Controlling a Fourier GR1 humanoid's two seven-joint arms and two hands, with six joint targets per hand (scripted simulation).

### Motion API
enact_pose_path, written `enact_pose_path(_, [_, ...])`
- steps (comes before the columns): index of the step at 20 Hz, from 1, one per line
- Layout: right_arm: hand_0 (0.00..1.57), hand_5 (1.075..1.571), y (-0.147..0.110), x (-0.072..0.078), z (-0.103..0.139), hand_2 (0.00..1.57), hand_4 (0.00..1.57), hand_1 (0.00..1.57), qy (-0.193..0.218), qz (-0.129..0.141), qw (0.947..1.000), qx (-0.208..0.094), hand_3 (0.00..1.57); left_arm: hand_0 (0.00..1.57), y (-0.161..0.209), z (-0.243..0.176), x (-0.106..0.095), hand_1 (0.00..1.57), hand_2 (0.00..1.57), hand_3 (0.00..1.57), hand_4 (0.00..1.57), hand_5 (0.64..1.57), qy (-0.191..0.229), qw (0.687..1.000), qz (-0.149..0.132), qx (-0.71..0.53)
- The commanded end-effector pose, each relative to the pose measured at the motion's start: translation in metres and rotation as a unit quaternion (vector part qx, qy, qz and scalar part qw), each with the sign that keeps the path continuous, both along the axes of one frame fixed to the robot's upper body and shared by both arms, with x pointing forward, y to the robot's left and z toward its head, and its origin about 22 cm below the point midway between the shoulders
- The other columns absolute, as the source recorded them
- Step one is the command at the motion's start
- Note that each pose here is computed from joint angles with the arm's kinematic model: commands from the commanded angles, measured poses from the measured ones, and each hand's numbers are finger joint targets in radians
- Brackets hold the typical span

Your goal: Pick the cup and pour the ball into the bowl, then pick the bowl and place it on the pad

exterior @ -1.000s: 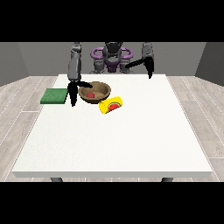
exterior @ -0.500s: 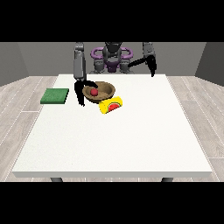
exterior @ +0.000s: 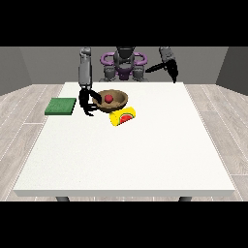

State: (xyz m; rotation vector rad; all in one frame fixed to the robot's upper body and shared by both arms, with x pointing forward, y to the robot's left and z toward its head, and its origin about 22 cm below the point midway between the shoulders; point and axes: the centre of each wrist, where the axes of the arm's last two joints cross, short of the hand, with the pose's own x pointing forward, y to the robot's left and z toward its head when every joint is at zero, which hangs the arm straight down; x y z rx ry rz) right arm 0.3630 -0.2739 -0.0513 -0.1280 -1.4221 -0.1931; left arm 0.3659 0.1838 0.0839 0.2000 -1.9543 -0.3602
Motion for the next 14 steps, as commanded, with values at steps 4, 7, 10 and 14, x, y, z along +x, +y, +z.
enact_pose_path(4, [1.57, 1.552, 0.021, 0.020, 0.021, 1.57, 1.02, 1.57, 0.088, -0.004, 0.9959, -0.020, 1.57, 0.00, 0.029, -0.026, -0.004, 0.00, 0.00, 0.00, 0.00, 1.570, 0.040, 0.998, 0.034, -0.022])
enact_pose_path(7, [1.57, 1.559, 0.018, 0.026, 0.035, 1.57, 1.04, 1.57, 0.097, 0.030, 0.9947, -0.018, 1.57, 0.00, 0.070, -0.038, -0.002, 0.00, 0.00, 0.00, 0.00, 1.570, 0.031, 0.998, 0.060, -0.019])
enact_pose_path(10, [1.57, 1.553, 0.011, 0.048, 0.076, 1.57, 1.05, 1.57, 0.099, 0.025, 0.9948, -0.001, 1.57, 0.00, 0.069, -0.051, -0.006, 0.00, 0.00, 0.00, 0.00, 1.570, 0.048, 0.996, 0.076, -0.014])
enact_pose_path(14, [1.57, 1.562, -0.045, 0.038, 0.084, 1.57, 1.06, 1.57, 0.119, 0.011, 0.9928, -0.011, 1.57, 0.00, 0.066, -0.057, -0.015, 0.00, 0.00, 0.00, 0.00, 1.570, 0.062, 0.996, 0.060, -0.015])
